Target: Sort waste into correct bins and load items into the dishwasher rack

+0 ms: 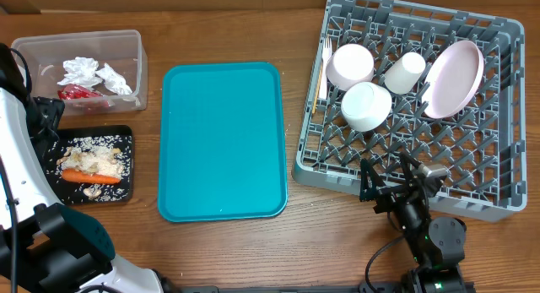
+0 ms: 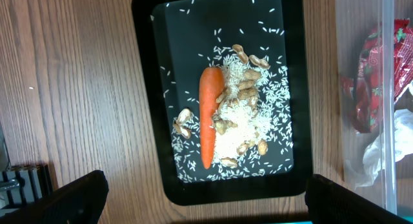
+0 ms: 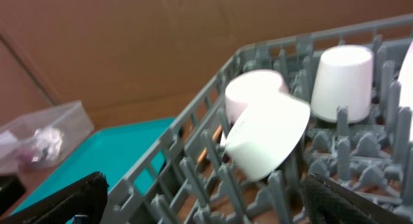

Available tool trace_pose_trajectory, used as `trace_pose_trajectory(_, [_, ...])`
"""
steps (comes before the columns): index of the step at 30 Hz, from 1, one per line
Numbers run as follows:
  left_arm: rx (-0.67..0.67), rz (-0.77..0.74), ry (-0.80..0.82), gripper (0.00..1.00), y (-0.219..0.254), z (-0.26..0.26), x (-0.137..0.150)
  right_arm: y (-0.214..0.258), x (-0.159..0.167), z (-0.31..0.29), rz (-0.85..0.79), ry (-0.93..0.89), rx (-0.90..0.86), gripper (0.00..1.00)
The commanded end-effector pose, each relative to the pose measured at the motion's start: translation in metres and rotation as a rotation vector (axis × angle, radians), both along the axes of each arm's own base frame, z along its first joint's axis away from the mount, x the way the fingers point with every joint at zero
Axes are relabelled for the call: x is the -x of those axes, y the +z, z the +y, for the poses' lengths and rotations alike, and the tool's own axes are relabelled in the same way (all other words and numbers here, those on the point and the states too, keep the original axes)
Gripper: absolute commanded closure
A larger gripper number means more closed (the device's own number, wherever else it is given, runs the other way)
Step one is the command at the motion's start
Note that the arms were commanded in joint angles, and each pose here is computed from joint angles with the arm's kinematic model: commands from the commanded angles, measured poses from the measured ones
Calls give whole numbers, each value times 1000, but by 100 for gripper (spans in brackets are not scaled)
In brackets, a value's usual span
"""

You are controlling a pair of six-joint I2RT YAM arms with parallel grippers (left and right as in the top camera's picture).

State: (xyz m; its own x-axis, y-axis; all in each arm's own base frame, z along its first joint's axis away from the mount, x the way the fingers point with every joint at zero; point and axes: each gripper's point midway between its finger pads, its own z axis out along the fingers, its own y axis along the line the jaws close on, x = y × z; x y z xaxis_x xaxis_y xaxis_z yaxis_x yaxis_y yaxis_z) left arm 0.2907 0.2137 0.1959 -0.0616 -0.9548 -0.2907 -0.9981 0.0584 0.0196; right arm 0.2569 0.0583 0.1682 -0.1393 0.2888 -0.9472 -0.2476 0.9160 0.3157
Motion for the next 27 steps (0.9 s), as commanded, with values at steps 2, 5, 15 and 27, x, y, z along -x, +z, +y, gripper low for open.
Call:
trace_pose_trajectory(2, [-10,-17,16,0,5,-2,1,6,-1,-17,-43,-52,10,0])
trace_pose_trajectory(5, [-10,-17,16,0,5,-2,1,9,-1,-31,-55,-105,12,0])
trace_pose_trajectory(15, [-10,-17,16,0,5,-2,1,6,12,-43,-87,-154,160,0])
trace_pose_trajectory(27, [-10,-17,16,0,5,-2,1,4,11,-52,-73,-205,162,0])
